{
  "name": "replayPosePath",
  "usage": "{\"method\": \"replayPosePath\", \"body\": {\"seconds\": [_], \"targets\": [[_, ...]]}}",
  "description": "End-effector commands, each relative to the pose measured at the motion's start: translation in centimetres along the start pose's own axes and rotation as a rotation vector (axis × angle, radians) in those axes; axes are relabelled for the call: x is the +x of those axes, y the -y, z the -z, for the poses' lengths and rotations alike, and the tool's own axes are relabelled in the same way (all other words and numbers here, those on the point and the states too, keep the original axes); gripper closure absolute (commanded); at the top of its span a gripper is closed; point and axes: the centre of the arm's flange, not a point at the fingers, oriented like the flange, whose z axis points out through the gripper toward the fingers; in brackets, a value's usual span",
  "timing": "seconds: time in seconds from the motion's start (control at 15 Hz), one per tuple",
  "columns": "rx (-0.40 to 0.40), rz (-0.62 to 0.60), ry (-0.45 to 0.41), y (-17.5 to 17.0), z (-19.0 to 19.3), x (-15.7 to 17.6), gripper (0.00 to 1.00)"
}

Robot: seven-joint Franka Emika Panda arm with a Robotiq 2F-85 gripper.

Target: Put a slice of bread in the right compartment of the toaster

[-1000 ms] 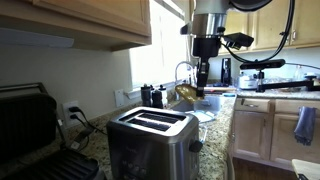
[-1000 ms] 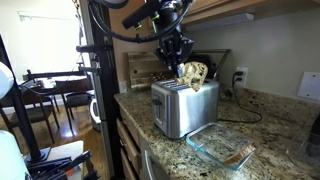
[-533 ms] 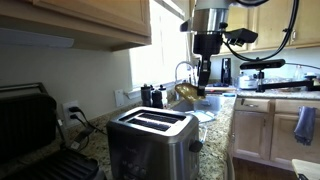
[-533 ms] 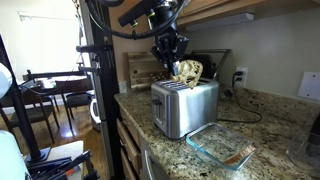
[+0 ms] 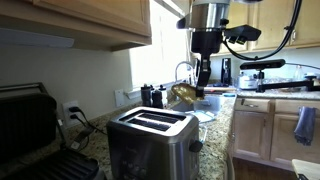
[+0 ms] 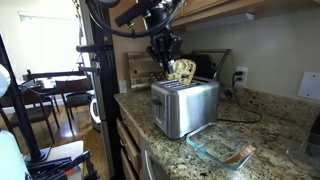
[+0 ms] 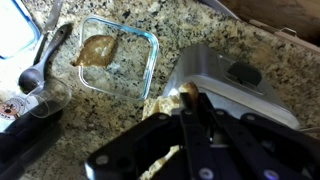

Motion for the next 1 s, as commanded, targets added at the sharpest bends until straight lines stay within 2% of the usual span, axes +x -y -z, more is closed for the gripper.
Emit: {"method": "replayPosePath", "body": {"seconds": [0.0, 0.93], "targets": [[-0.023, 0.020, 0.003, 1.6, 1.0, -0.8, 0.95], [-0.053, 0.059, 0.001, 7.1, 1.6, 0.7, 0.95]]}}
